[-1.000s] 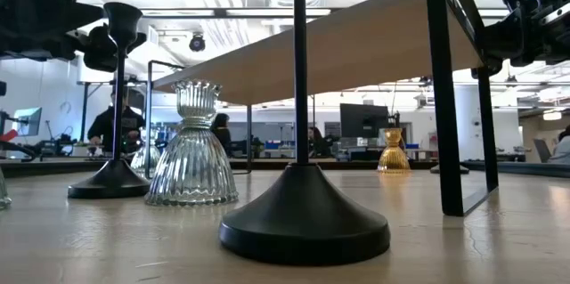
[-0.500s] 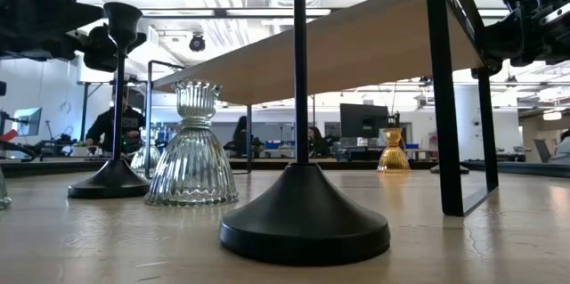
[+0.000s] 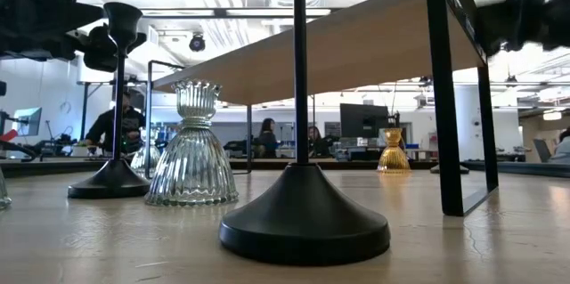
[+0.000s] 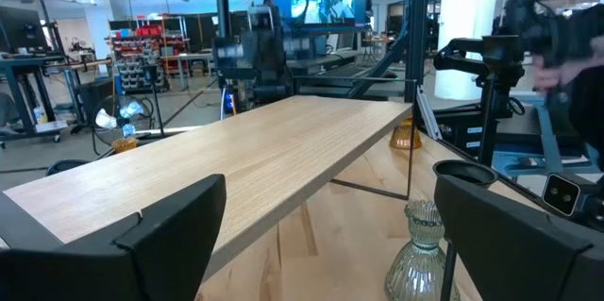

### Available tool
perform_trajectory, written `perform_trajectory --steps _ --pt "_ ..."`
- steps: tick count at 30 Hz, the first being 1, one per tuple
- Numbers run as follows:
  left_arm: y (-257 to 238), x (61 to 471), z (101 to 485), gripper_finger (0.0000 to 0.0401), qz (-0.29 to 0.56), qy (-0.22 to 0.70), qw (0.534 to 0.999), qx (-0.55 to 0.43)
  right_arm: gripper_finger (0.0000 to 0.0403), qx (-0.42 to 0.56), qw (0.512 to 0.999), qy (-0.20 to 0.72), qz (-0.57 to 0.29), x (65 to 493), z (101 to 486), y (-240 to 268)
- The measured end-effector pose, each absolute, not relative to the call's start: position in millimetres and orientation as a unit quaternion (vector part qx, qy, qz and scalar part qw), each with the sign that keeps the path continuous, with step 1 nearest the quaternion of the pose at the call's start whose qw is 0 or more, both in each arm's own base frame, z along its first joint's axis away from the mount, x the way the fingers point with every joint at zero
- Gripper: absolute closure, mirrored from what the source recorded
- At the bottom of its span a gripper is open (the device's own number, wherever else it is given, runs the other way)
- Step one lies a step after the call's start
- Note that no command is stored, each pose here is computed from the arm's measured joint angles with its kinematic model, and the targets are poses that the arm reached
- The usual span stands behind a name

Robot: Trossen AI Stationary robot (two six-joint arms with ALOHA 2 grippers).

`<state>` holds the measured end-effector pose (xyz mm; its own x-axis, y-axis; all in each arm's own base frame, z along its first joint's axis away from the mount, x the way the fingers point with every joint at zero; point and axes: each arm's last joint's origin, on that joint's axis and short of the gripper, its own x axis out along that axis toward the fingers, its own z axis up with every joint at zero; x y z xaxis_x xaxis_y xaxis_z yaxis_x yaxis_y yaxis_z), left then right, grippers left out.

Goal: Pick & Place candle stick holders
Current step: Put the bottom black candle holder on the shelf

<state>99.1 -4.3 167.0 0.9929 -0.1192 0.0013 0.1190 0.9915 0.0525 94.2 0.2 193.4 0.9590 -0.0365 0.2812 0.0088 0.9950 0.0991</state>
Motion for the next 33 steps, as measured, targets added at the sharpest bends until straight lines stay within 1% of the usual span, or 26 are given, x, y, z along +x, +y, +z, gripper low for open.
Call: perform_trajectory --steps 3,6,8,10,11,13,16,18,22,25,29,33 --pt "-4 99 167 0.0018 -0.060 -0.002 0.998 0.026 0.0394 0.083 0.950 -0.299 -0.021 81 221 -2" --pt "-4 99 167 0.0018 -0.060 -0.002 0.998 0.026 0.0394 0.070 0.898 -0.433 -0.047 62 241 -3" --pt "-4 99 167 0.0018 -0.060 -0.002 0.998 0.026 0.0394 0.051 0.871 -0.485 -0.054 51 253 -3" --pt "-4 99 167 0.0018 -0.060 -0.002 0.998 0.026 0.0394 0.028 0.869 -0.493 -0.035 46 270 -2" --pt "-4 99 167 0.0018 -0.060 -0.002 0.998 0.026 0.0394 0.019 0.878 -0.478 -0.024 46 280 -1" --pt "-4 99 167 0.0018 -0.060 -0.002 0.998 0.026 0.0394 0.011 0.908 -0.419 -0.012 52 302 0" --pt "-4 99 167 0.0018 -0.060 -0.002 0.998 0.026 0.0394 0.007 0.948 -0.317 -0.012 70 335 0" --pt "-4 99 167 0.0018 -0.060 -0.002 0.998 0.026 0.0394 -0.004 0.964 -0.265 -0.015 84 356 0" --pt "-4 99 167 0.0018 -0.060 -0.002 0.998 0.026 0.0394 -0.014 0.982 -0.186 -0.020 107 393 1" --pt "-4 99 167 0.0018 -0.060 -0.003 0.998 0.026 0.0394 -0.012 0.991 -0.130 -0.018 118 413 1" --pt "-4 99 167 0.0018 -0.060 -0.003 0.998 0.026 0.0394 -0.002 0.998 -0.068 -0.017 125 428 1" --pt "-4 99 167 0.0018 -0.060 -0.003 0.998 0.026 0.0394 0.026 0.999 -0.041 -0.011 134 436 1"
